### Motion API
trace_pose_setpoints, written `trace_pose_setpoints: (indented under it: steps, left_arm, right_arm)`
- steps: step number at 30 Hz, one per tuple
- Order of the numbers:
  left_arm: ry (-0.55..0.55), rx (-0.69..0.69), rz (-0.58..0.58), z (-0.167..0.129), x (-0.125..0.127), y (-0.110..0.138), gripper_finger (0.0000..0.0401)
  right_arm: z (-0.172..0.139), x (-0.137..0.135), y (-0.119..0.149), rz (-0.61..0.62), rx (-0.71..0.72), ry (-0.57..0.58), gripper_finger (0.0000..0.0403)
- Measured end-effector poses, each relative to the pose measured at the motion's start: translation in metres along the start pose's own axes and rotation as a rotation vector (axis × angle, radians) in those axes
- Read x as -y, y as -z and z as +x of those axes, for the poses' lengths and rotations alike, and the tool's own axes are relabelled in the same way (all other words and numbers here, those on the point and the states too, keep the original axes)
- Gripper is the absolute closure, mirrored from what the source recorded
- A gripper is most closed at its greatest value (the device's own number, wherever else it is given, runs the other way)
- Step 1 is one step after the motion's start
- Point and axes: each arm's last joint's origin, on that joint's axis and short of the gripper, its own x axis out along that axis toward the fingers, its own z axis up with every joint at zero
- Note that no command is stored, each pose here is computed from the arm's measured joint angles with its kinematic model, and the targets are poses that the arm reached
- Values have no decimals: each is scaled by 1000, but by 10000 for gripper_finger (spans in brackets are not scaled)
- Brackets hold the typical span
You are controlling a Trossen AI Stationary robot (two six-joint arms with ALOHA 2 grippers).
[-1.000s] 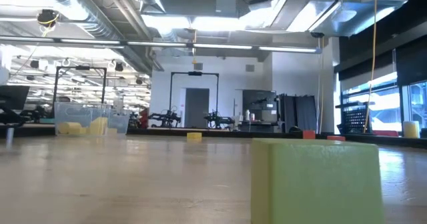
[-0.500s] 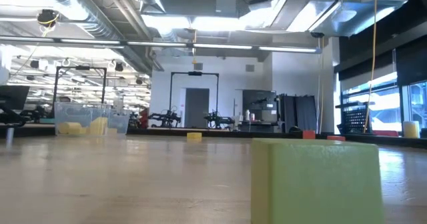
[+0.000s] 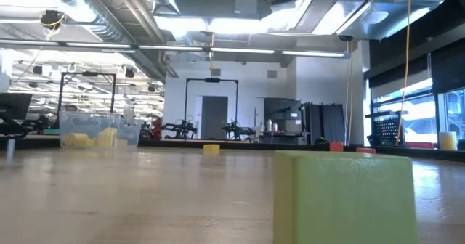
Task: Sort & place blocks by color
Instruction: Put the orange block into the white bin
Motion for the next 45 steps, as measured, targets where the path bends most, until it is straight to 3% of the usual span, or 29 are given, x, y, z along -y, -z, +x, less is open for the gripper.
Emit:
trace_pose_setpoints:
  steps: [5, 7, 12, 14, 16, 23, 31, 37, 45]
  left_arm:
    - [-4, 142, 39, -12, -8, -26, 319]
    - [-16, 178, 42, -18, -13, -36, 319]
    - [-42, 284, 65, -31, -25, -57, 319]
    - [-61, 330, 81, -35, -30, -64, 319]
    - [-80, 361, 98, -39, -35, -72, 319]
    - [-146, 445, 194, -50, -48, -95, 319]
    - [-276, 563, 256, -61, -67, -126, 319]
    - [-408, 613, 259, -66, -85, -159, 319]
    - [-543, 656, 197, -72, -118, -213, 319]
  right_arm:
    - [1, 1, 0, 112, -15, 19, 289]
    - [5, 7, 1, 221, -53, 91, 289]
    - [16, 27, 12, 700, -221, 533, 289]
    - [18, 36, 16, 838, -223, 718, 289]
    - [19, 46, 21, 968, -202, 814, 289]
    - [19, 84, 51, 1228, -210, 891, 289]
    - [32, 120, 118, 1418, -440, 949, 289]
    - [41, 140, 166, 1399, -572, 956, 296]
    - [38, 157, 206, 1378, -597, 876, 376]
